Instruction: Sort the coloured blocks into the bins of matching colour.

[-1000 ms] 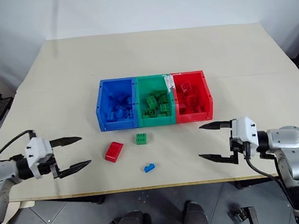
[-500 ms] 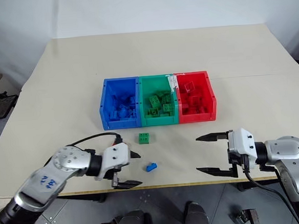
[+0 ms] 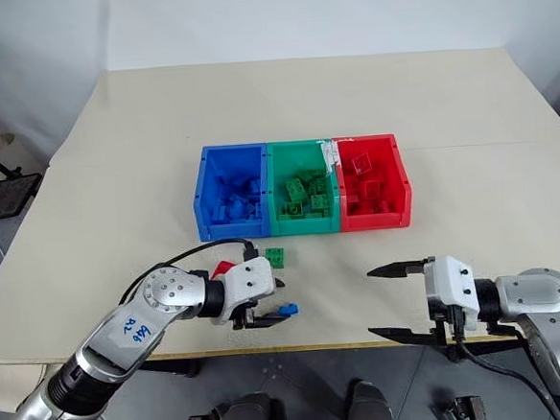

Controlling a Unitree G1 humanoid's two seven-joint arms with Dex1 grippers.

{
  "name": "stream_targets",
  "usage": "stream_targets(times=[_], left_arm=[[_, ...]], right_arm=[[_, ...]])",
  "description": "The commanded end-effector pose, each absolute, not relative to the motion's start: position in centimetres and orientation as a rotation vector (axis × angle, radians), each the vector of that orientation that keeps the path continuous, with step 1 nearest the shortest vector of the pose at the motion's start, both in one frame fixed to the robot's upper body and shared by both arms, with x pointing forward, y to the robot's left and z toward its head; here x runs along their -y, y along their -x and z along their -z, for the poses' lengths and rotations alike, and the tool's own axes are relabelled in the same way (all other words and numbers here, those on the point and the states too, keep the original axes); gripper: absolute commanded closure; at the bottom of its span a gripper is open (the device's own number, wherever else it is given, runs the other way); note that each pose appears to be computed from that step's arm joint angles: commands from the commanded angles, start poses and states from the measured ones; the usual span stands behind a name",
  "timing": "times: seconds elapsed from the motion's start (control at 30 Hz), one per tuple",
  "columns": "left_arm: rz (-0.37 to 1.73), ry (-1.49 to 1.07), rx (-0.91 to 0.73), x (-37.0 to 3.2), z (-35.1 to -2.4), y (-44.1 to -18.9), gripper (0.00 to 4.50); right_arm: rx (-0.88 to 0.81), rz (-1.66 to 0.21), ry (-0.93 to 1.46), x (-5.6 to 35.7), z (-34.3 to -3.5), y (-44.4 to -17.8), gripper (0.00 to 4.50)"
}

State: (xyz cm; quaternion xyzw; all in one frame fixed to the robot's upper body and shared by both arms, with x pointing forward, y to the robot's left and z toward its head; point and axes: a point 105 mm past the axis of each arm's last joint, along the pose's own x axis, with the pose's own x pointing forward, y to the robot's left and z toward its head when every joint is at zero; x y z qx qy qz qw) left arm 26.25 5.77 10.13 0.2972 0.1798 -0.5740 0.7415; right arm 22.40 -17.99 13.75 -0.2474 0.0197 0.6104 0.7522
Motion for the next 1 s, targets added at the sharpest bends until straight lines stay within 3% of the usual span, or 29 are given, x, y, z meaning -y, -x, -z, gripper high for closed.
stream_targets(times=[0.03, 0.17, 0.2, 0.3, 0.4, 0.57, 0.77, 0.9, 1.0], left_arm=[[1.289, -0.653, -0.457, -6.0, -9.0, -25.5, 2.79], [1.314, -0.622, -0.459, -5.8, -9.0, -25.0, 4.05], [1.308, -0.616, -0.449, -5.8, -9.1, -25.1, 4.18], [1.255, -0.564, -0.351, -5.7, -10.2, -26.2, 4.18], [1.047, -0.411, -0.072, -5.8, -14.5, -29.4, 4.18], [0.897, -0.252, 0.141, -8.4, -19.1, -30.9, 4.18], [0.600, -0.319, 0.154, -12.2, -21.2, -36.2, 4.18], [0.570, -0.307, 0.133, -12.5, -21.7, -38.8, 4.18], [0.644, -0.283, 0.102, -11.9, -21.0, -39.1, 4.18]], right_arm=[[-0.024, -1.350, 0.588, 18.0, -13.9, -22.2, 0.00], [-0.015, -1.341, 0.588, 17.9, -14.0, -22.4, 0.00], [-0.013, -1.335, 0.586, 17.9, -14.0, -22.5, 0.00], [0.009, -1.292, 0.563, 18.0, -14.1, -22.7, 0.00], [0.087, -1.223, 0.498, 17.4, -15.0, -22.9, 0.00], [0.235, -1.064, 0.289, 16.3, -18.2, -24.2, 0.00], [0.322, -0.973, 0.235, 15.6, -20.3, -25.4, 0.00], [0.317, -0.970, 0.299, 16.0, -20.4, -25.8, 0.00], [0.309, -0.977, 0.328, 16.1, -20.2, -25.9, 0.00]])
